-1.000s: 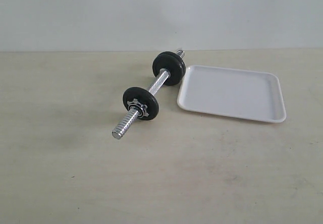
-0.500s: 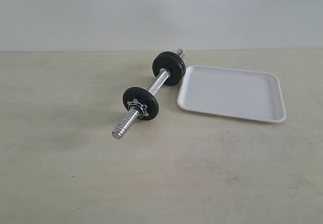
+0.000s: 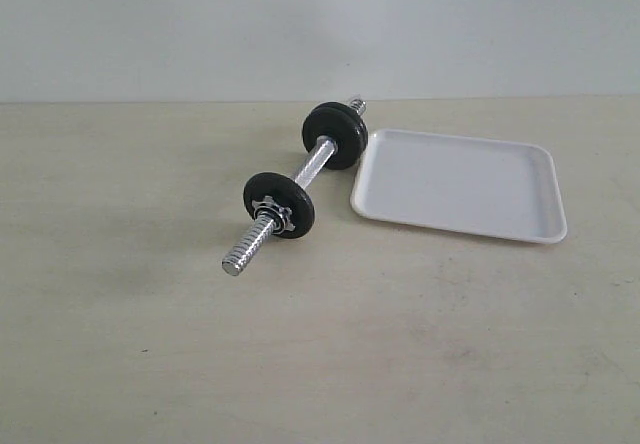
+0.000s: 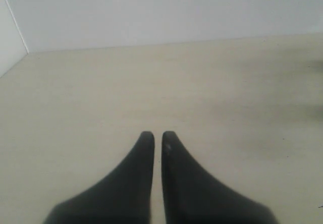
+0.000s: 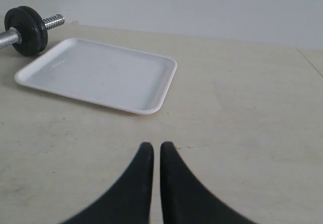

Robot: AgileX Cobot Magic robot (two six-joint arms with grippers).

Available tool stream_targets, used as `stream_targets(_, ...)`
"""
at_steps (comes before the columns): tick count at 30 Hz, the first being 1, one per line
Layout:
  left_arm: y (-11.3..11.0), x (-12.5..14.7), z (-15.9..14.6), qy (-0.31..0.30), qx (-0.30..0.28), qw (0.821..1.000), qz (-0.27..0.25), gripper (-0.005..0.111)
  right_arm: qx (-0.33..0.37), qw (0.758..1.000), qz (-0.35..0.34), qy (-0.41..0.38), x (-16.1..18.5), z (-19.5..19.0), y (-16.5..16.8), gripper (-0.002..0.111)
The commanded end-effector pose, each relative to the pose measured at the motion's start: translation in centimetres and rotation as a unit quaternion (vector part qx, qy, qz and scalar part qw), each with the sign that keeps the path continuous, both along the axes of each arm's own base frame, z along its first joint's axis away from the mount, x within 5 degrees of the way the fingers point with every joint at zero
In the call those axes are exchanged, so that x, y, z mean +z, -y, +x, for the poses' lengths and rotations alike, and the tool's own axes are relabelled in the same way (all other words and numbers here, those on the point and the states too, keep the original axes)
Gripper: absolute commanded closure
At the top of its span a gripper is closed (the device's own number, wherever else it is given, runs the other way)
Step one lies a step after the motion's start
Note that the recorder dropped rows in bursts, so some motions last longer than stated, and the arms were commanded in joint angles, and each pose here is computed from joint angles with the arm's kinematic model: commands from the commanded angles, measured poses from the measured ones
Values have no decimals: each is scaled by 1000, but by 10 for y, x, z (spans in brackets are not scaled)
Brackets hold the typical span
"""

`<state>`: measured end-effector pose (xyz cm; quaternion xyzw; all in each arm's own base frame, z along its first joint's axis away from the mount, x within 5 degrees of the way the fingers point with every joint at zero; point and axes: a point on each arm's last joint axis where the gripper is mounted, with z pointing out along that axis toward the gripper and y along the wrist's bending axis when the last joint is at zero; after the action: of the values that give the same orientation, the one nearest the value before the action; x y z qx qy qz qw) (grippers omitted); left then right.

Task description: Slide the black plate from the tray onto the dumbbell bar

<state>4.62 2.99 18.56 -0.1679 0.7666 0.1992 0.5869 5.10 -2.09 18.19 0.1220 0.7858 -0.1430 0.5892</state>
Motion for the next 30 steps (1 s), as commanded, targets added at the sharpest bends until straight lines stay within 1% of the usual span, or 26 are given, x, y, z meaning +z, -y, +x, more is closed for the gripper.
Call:
stream_targets(1, 0, 0, 0, 4, -3, 1000, 4, 103, 0, 1000, -3, 4, 1, 0, 0, 107)
stream_targets(5, 0, 0, 0, 5, -3, 1000, 2, 103, 0, 1000, -3, 4, 1, 0, 0, 107)
stream_targets(8, 4, 0, 2, 43, -8, 997, -65, 103, 0, 1000, -3, 4, 1, 0, 0, 107)
stream_targets(11, 4, 1, 2, 44, -8, 997, -55, 103, 0, 1000, -3, 4, 1, 0, 0, 107)
stream_targets(30, 4, 1, 2, 44, -8, 997, -55, 103, 0, 1000, -4, 6, 1, 0, 0, 107)
